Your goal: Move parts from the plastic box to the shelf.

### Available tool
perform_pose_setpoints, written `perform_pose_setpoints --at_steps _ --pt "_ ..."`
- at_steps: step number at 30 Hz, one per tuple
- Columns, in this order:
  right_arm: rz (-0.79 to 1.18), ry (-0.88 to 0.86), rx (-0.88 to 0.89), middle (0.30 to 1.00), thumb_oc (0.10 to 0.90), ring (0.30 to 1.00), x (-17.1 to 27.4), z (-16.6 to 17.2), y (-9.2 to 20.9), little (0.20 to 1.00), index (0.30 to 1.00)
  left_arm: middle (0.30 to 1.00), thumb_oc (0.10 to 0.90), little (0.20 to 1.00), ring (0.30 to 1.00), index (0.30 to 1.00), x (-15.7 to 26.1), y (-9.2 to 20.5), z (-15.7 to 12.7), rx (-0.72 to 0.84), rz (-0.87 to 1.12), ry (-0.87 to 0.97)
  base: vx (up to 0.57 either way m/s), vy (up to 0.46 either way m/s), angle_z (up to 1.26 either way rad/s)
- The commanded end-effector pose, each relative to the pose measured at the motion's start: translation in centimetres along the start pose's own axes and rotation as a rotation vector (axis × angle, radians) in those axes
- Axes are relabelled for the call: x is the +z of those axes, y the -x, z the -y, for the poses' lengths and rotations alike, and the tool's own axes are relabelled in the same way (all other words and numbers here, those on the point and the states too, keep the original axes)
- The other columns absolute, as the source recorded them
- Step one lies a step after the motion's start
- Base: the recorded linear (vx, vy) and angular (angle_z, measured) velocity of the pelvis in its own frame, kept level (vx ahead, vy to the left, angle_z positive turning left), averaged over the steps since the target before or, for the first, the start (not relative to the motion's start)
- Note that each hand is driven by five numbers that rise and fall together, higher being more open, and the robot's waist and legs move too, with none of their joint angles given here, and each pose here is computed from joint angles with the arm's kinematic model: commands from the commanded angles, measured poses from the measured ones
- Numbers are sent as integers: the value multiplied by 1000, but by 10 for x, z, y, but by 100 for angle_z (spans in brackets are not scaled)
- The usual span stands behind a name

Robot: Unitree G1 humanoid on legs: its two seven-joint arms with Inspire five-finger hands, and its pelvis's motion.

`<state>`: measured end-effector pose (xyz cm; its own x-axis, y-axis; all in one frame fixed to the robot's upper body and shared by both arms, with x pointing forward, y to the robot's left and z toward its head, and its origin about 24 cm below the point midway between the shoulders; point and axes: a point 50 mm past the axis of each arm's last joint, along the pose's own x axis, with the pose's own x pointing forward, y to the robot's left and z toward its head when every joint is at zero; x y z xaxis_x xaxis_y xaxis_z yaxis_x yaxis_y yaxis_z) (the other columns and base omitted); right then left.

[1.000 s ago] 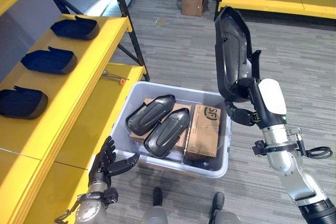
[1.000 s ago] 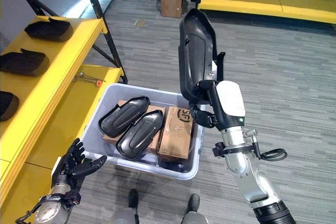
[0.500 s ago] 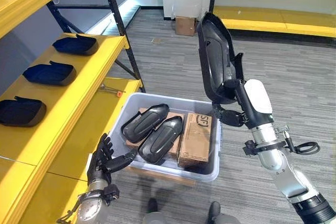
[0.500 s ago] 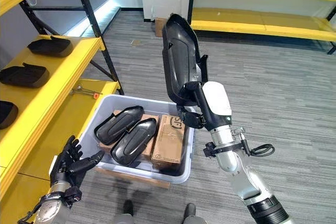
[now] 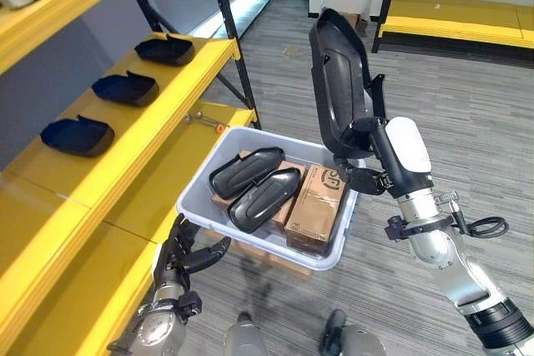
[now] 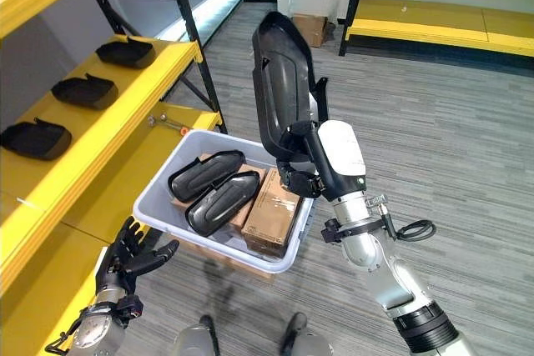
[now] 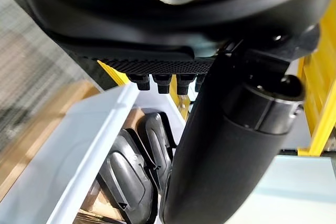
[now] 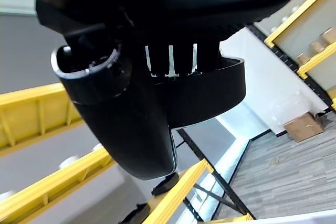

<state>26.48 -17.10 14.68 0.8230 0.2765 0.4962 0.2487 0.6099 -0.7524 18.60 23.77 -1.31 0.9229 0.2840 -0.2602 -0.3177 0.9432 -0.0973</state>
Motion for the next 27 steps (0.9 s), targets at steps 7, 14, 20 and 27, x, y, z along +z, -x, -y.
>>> perform_pose_setpoints --at_steps 7,14,20,27 --pt "173 5 -299 300 400 300 21 55 -14 300 300 1000 900 1000 1000 1000 63 -11 12 -106 303 -12 21 163 110" --pt "114 34 -273 300 400 300 13 56 1 300 300 1000 900 1000 1000 1000 67 -7 5 -97 325 -30 72 221 51" --pt "96 52 -246 300 400 300 11 54 6 300 300 1000 900 1000 1000 1000 71 -5 2 -75 349 -28 67 157 40" --pt "88 49 -220 300 400 300 11 50 7 300 300 1000 900 1000 1000 1000 72 -2 -3 -58 356 -27 30 100 18"
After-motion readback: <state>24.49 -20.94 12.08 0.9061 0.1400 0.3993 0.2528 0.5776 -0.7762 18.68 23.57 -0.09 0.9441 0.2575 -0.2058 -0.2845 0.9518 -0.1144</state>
